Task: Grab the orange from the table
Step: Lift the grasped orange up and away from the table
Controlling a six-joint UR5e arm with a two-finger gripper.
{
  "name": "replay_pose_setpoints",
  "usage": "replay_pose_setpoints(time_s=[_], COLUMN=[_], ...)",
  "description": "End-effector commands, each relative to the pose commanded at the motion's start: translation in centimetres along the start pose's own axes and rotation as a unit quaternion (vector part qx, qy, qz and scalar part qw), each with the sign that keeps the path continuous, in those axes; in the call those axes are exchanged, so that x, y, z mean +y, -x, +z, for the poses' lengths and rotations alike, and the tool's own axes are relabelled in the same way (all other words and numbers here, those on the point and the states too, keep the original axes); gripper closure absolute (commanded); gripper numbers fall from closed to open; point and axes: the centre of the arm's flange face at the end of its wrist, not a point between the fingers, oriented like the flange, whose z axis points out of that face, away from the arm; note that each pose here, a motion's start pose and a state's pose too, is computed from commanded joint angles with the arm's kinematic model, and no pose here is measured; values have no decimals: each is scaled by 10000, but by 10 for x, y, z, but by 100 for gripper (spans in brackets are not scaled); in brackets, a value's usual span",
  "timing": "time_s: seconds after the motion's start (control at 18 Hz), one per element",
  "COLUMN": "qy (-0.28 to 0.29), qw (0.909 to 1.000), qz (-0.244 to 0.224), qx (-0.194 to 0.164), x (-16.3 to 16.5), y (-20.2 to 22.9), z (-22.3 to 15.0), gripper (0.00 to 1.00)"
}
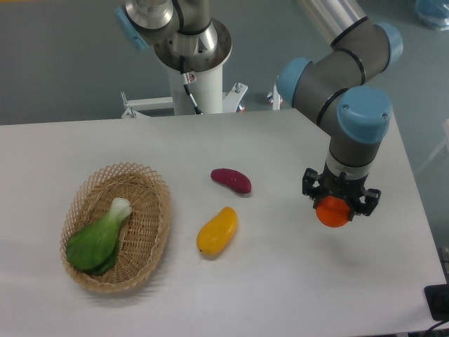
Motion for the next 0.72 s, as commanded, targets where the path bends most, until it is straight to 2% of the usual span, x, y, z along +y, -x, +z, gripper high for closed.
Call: replay_pose_setpoints(time_s=[0.17,0.44,0.72], qy=[176,302,305], qw=[9997,9993,9992], qz=[131,141,149], qx=[-74,180,188], x=[2,-4,-5], y=[2,12,11], z=[0,-1,1], gripper=[24,24,24])
